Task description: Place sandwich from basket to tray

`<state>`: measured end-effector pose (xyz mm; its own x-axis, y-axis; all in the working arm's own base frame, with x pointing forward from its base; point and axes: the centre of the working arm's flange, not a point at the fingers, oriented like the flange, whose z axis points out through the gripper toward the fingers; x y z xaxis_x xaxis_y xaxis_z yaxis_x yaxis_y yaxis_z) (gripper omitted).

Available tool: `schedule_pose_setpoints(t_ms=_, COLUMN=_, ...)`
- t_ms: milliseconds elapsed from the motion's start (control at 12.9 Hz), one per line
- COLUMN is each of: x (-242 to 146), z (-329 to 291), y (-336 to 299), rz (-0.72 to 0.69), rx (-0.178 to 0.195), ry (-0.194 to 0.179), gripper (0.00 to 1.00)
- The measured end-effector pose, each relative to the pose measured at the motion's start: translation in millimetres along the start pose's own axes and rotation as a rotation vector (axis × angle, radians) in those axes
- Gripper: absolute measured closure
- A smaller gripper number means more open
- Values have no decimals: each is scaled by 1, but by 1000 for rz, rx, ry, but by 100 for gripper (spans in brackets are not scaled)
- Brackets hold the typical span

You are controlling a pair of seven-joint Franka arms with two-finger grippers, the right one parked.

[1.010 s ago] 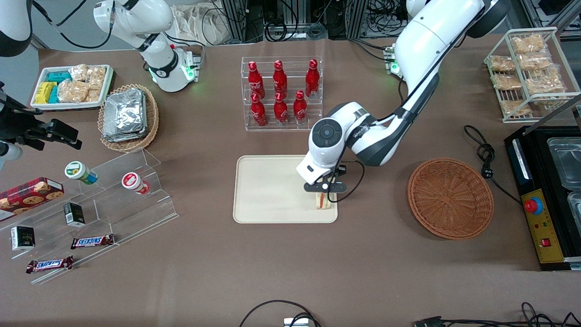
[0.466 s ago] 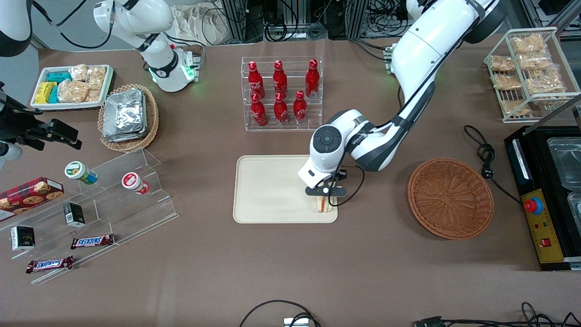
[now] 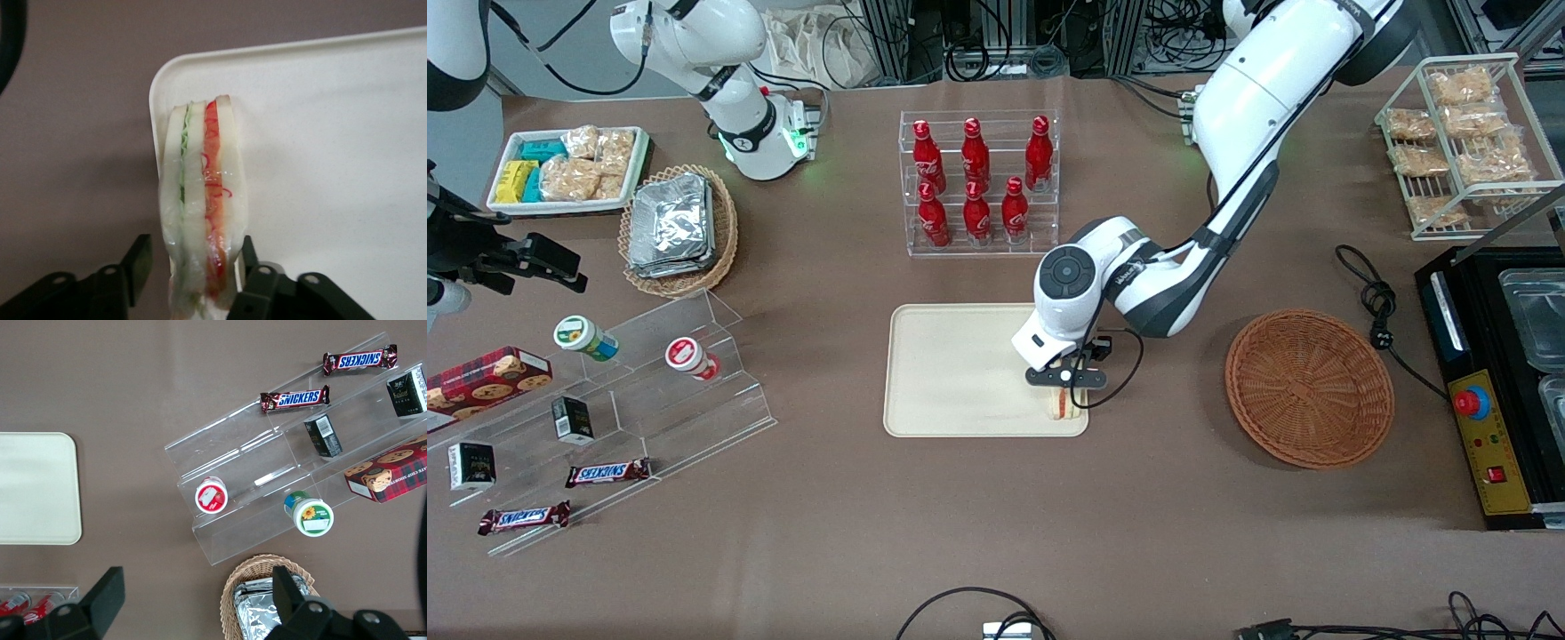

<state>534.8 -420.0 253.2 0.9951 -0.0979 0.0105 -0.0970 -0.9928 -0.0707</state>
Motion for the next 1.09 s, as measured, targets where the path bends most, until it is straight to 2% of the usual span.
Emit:
schedule_pose_setpoints(t_ms=233, x=5, z=-43, y=-2, rz=-31, rx=-37, ry=43, gripper=1)
schedule_pose_setpoints(t_ms=311, x=7, z=-60, y=-6, rz=-51, rx=-55, ry=53, gripper=0)
schedule_pose_setpoints(t_ms=466, x=12, z=-95, y=-26, rz=-94, rx=-69, ry=92, gripper=0)
schedule_pose_setpoints(t_ms=621, x=21, z=-134, y=-68, rz=-164, rx=-74, ry=141, gripper=0)
schedule_pose_setpoints(t_ms=699, x=24, z=-158, y=-94, rz=-219, rx=-95, ry=156, gripper=0)
schedule_pose_setpoints(t_ms=854, x=24, z=-200, y=-147, rz=-244, rx=-125, ry=157, gripper=0)
schedule_pose_setpoints(t_ms=1087, x=21, z=-241, y=-244, rz=-173, rx=-108, ry=127, gripper=0)
